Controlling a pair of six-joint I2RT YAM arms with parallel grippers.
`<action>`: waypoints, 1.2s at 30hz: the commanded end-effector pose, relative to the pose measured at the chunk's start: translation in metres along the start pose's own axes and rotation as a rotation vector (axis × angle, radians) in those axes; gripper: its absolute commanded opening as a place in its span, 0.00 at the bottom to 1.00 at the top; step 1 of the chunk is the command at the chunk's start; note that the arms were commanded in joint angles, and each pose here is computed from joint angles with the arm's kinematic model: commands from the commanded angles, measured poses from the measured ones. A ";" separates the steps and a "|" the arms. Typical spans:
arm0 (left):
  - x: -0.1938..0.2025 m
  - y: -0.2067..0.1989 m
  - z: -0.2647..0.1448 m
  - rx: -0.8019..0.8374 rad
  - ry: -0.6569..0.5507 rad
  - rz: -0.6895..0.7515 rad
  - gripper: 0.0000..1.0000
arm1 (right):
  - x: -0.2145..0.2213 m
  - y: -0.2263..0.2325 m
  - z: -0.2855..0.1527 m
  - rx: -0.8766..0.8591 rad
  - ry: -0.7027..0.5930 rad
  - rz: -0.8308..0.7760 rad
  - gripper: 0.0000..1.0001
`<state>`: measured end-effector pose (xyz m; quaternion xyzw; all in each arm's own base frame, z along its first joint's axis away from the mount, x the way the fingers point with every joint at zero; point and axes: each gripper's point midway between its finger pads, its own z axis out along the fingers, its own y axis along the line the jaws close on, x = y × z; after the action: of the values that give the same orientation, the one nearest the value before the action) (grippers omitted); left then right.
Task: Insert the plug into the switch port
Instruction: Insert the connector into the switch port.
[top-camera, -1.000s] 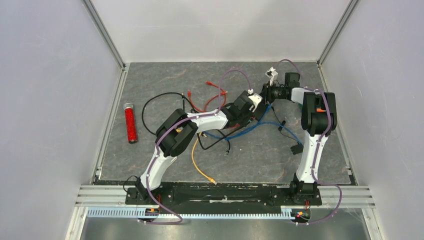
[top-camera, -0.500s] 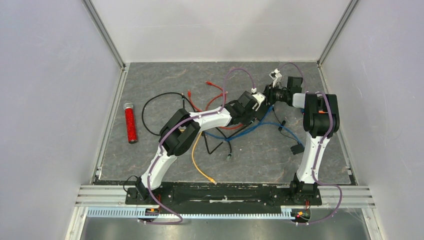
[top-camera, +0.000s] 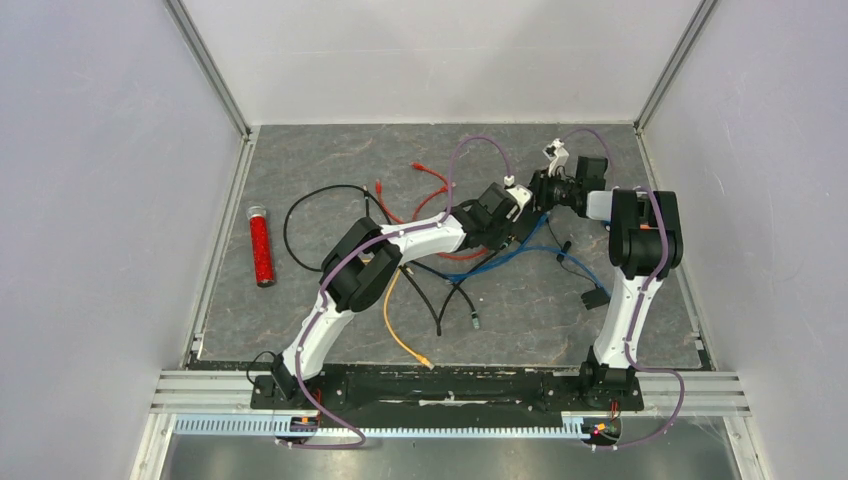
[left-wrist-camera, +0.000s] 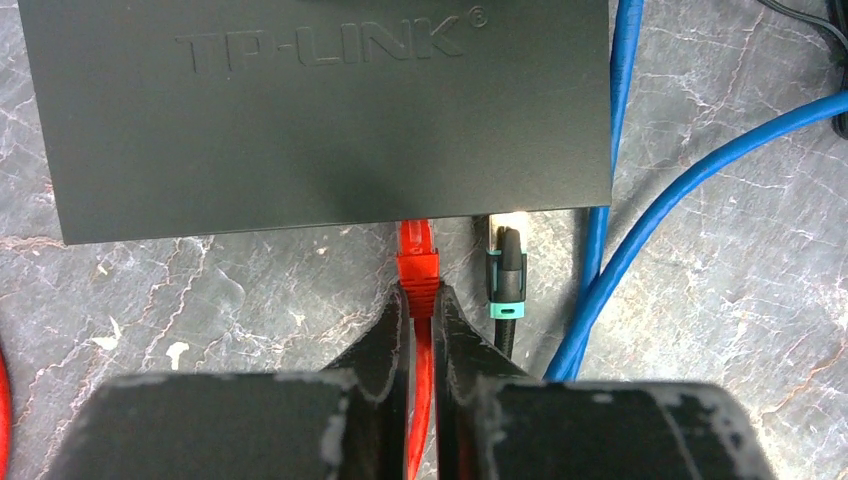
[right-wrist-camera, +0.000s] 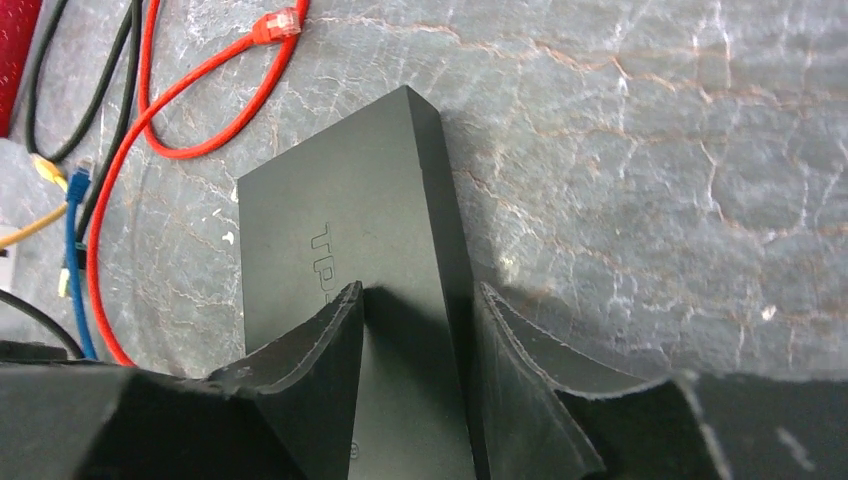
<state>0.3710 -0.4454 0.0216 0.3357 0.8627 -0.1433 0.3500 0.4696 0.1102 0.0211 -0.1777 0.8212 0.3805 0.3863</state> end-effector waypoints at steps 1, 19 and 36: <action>-0.039 -0.003 0.002 0.003 -0.155 -0.010 0.14 | 0.075 0.011 -0.011 0.051 0.218 0.474 0.47; 0.013 0.000 -0.018 0.044 -0.047 0.061 0.37 | 0.029 -0.028 -0.037 0.120 0.126 0.416 0.57; -0.008 -0.022 0.017 0.136 -0.086 0.024 0.02 | 0.097 0.016 -0.035 -0.003 0.245 0.500 0.38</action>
<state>0.3629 -0.4464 0.0217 0.3539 0.8489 -0.1675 0.3551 0.4510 0.0759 0.0194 -0.0538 0.8444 0.4367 0.3055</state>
